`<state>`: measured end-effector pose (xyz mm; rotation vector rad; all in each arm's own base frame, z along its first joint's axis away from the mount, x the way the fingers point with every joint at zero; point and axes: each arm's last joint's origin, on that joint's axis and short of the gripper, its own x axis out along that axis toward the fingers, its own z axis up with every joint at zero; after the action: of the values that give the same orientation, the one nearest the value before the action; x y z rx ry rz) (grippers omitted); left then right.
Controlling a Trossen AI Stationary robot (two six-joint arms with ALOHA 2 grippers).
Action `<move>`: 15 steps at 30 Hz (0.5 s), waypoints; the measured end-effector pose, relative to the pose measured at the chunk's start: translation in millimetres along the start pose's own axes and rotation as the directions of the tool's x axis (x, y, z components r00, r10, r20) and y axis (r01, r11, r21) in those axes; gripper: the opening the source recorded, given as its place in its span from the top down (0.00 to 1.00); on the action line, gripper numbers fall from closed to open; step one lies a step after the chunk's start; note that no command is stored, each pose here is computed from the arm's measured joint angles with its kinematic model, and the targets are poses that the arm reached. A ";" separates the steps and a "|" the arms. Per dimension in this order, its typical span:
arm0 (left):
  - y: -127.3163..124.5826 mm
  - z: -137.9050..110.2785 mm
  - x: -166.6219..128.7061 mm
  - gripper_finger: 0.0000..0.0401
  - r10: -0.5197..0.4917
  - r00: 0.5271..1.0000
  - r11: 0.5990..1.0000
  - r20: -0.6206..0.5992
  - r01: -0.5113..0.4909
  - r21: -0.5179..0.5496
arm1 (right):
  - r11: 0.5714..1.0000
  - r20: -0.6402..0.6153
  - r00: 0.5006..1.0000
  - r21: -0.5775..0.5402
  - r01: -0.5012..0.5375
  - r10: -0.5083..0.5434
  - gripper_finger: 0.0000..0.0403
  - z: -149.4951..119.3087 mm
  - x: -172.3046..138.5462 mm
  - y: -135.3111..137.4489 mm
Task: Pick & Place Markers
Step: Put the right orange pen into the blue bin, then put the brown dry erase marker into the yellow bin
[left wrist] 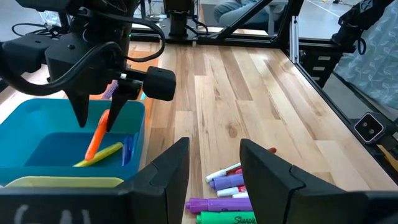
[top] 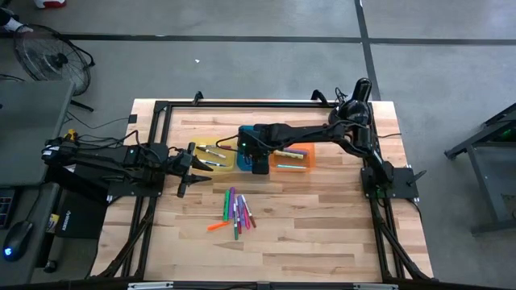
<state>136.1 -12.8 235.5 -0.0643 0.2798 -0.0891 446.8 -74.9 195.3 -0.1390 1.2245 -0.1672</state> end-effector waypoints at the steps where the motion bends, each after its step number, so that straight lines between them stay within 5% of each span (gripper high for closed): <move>1: 0.0 0.0 0.0 0.66 0.000 1.000 1.000 0.000 0.000 0.000 | 1.000 -0.002 1.000 0.000 -0.001 0.001 0.62 -0.2 0.0 0.0; 15: 0.0 0.0 0.0 0.66 0.000 1.000 1.000 0.000 0.000 0.000 | 1.000 -0.005 1.000 0.000 0.017 -0.017 0.42 -0.2 -0.1 -0.5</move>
<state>136.1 -12.8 235.4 -0.0643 0.2803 -0.0891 446.6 -75.4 195.4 -0.1493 1.2285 -0.1820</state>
